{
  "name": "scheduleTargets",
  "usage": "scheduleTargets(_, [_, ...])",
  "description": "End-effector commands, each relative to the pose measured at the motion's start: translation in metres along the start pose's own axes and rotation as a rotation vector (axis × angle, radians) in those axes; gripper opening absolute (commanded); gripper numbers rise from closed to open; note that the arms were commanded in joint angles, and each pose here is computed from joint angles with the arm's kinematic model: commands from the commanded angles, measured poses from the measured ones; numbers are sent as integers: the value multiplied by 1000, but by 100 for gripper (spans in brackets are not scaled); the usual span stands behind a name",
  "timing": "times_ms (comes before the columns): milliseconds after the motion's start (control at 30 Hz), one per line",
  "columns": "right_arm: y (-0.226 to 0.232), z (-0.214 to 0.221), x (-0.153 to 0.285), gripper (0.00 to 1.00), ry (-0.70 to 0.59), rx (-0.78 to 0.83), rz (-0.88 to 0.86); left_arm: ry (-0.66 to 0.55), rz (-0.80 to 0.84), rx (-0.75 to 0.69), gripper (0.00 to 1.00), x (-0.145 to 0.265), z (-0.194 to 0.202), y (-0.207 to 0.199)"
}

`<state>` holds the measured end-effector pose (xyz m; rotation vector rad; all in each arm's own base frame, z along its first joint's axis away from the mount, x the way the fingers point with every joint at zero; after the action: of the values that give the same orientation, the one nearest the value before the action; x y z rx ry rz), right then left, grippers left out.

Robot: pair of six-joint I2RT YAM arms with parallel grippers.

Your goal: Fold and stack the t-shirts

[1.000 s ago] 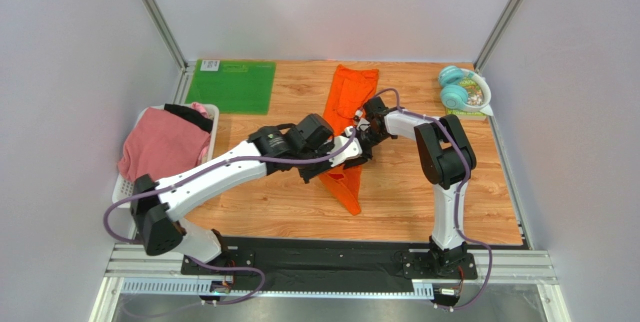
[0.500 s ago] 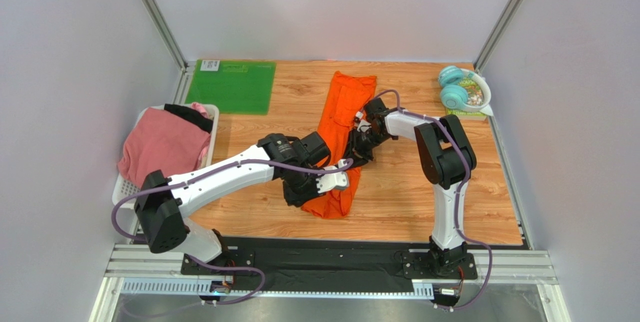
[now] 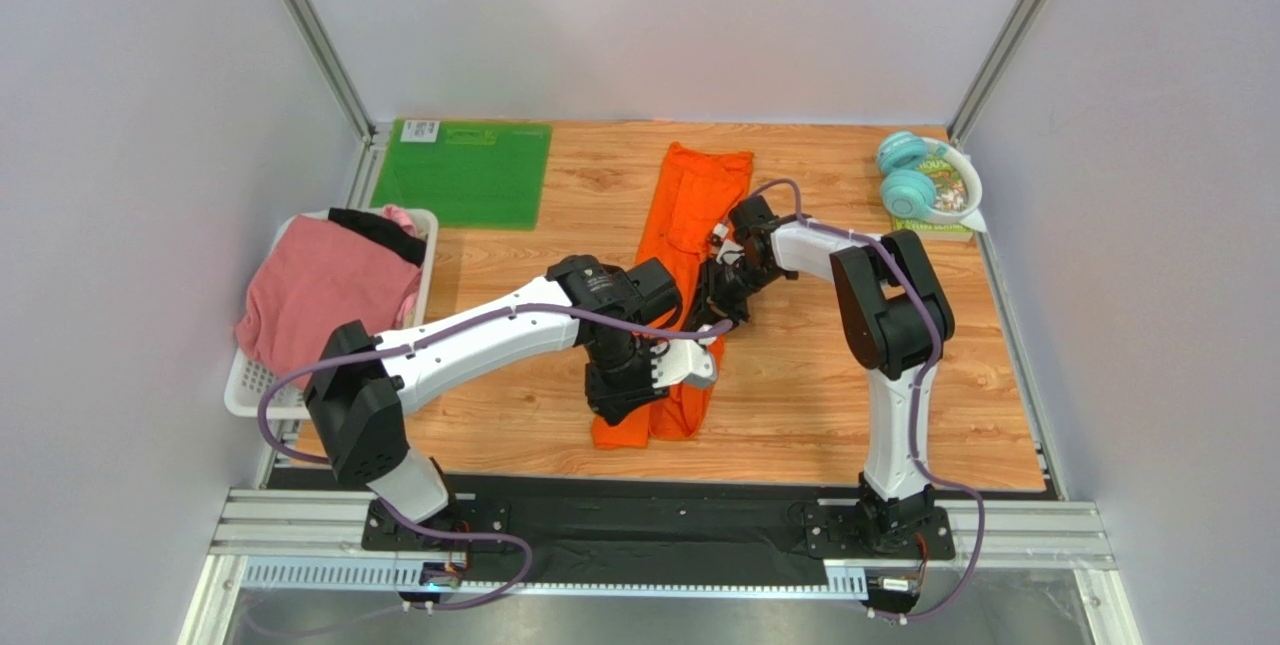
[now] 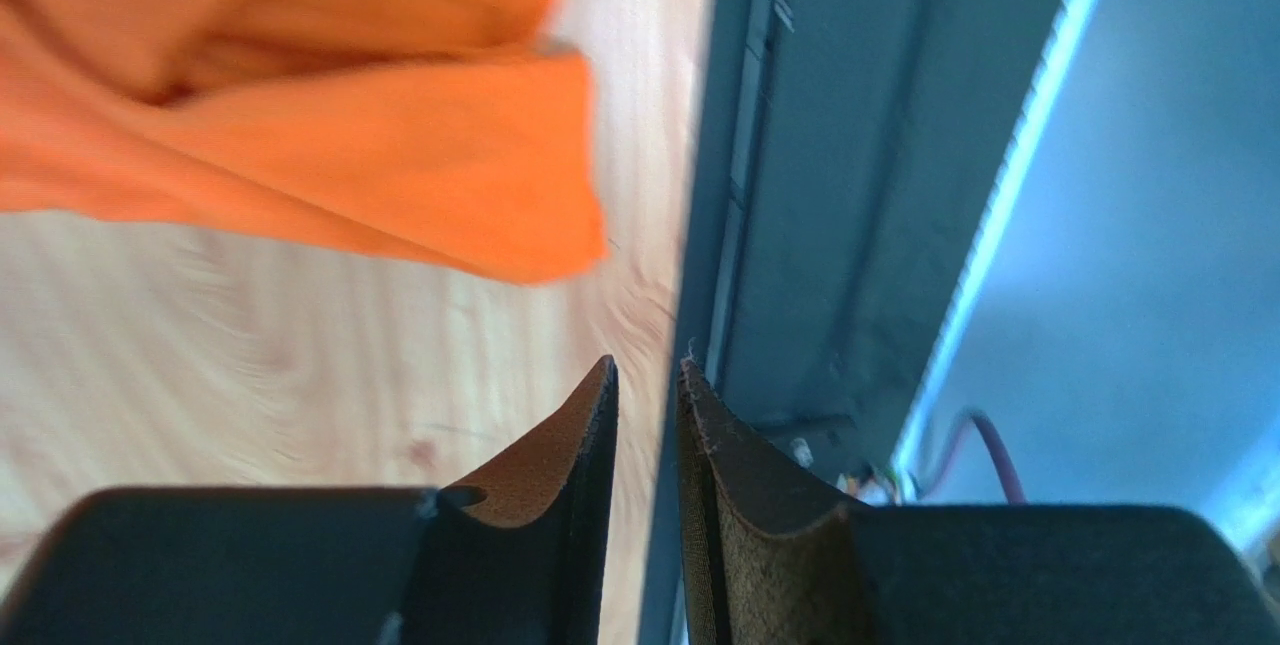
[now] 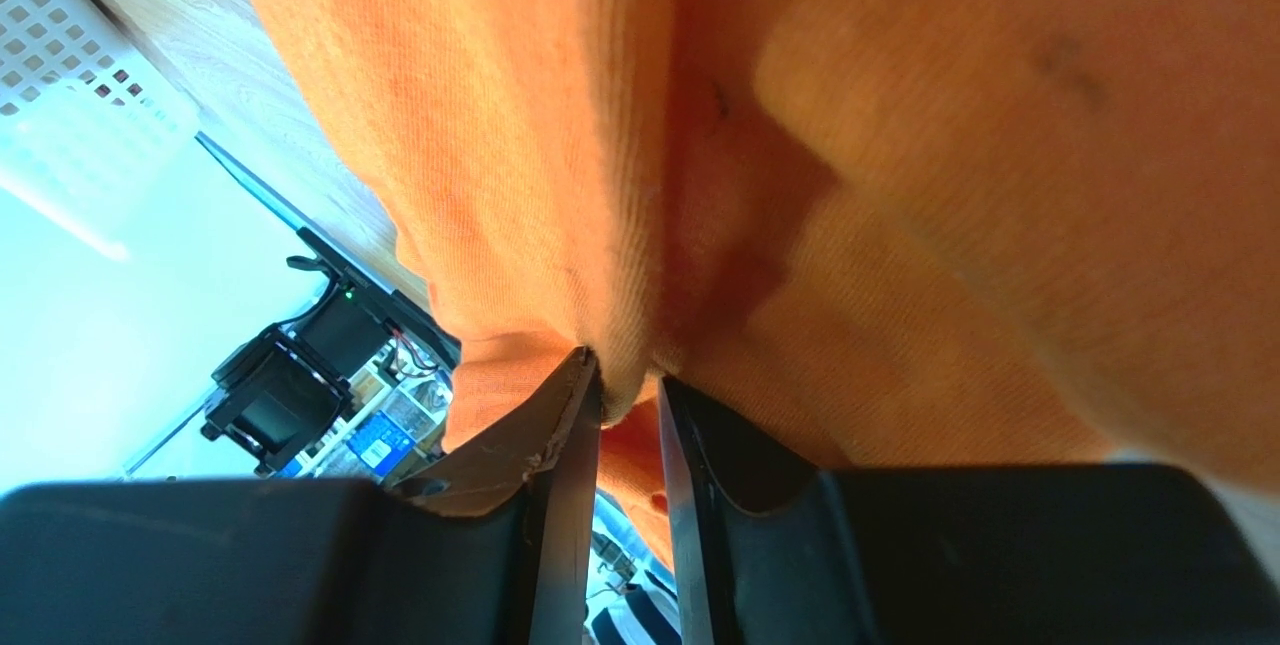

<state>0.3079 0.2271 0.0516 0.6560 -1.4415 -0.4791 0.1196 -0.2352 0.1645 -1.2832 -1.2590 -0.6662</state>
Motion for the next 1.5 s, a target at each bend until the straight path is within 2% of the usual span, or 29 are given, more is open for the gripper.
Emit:
scheduleTargets(0, [-4,-4,16,28,-63,47,107,-238,-144,75,27,3,-49,31])
scheduleTargets(167, [30,18,60,50,-141,159,201,-173,-19,227,24,-34,-61,47])
scheduleTargets(267, [38,33,79,53,-196,176,226,-170,28,259,24,-47,-65,46])
scheduleTargets(467, [33,59,80,49,-213,153,202,-170,87,314,25,-64,-70,45])
scheduleTargets(533, [21,68,72,48,-180,130,217,-165,112,324,26,-66,-70,42])
scheduleTargets(733, [8,70,58,47,-153,109,224,-165,130,315,29,-64,-68,32])
scheduleTargets(800, [10,67,57,46,-153,110,207,-139,125,322,34,-69,-57,30])
scheduleTargets(833, [12,66,57,45,-154,114,201,-165,83,313,38,-64,-57,33])
scheduleTargets(867, [12,66,56,45,-152,113,198,-152,52,319,48,-70,-47,34])
scheduleTargets(933, [12,65,56,45,-151,117,199,-236,-71,310,56,-57,-48,41])
scheduleTargets(1000, [9,66,53,45,-142,115,201,-260,-158,304,69,-59,-38,39])
scheduleTargets(1033, [8,66,52,45,-140,115,203,-318,-276,290,71,-48,-40,45])
scheduleTargets(1167, [3,63,49,44,-137,104,216,-358,-395,254,87,-36,-42,36])
scheduleTargets(1300, [4,60,48,44,-136,103,206,-378,-383,255,87,-30,-47,30])
scheduleTargets(1467, [2,60,47,43,-132,95,206,-324,-378,212,86,-51,-48,22])
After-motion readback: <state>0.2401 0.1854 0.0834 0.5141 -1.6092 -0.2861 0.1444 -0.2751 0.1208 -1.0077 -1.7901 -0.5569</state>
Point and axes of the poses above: each gripper's point midway between its finger pads, its own x axis back along the fingers, its own y axis along the line the jaws close on, z = x × y, the point moved 4 cm from there along x, back along the fingers, and after that the axes turned 13 degrees about x, right-handed, at the moved point
